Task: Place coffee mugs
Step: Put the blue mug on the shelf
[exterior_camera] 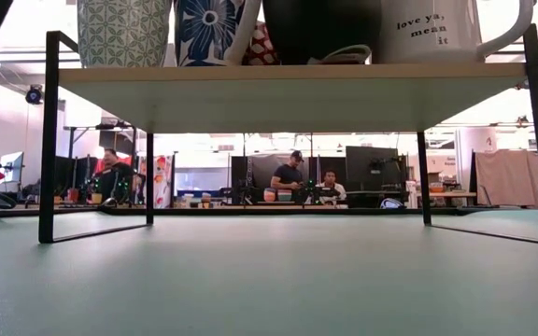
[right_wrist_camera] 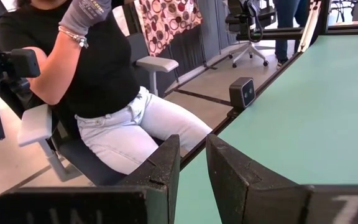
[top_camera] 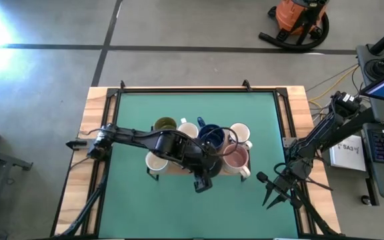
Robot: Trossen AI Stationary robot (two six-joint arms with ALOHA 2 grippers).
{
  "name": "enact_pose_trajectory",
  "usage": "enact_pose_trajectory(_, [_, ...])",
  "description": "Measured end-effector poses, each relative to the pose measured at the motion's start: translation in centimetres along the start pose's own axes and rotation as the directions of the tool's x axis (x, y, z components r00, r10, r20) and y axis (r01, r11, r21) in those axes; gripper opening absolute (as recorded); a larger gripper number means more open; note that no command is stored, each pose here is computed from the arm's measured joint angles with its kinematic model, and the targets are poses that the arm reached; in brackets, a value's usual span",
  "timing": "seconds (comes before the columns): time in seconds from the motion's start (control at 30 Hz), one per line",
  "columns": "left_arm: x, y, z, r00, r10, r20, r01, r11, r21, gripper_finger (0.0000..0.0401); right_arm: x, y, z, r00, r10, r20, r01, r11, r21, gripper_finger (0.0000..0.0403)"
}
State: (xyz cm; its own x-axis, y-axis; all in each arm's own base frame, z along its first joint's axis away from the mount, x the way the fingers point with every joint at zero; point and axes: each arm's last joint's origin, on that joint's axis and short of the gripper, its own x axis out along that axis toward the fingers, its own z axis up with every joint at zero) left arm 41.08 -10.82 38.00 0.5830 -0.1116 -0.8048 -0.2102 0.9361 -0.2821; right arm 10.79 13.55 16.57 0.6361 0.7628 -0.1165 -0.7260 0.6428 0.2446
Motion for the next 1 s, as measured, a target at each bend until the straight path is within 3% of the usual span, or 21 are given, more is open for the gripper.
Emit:
enact_pose_trajectory(0.5, [0.10, 0.21, 0.00, 0.999, 0.032, 0.007, -0.031, 0.997, -0.064, 0.0016, 0.00, 0.00, 0.00, 1.000, 0.000, 0.000, 0.000, 1.000, 0.000, 0.0068])
enact_pose_trajectory(1.0, [0.89, 0.17, 0.08, 0.999, 0.050, 0.012, -0.049, 0.997, -0.063, 0.0074, 0.00, 0.00, 0.00, 1.000, 0.000, 0.000, 0.000, 1.000, 0.000, 0.0068])
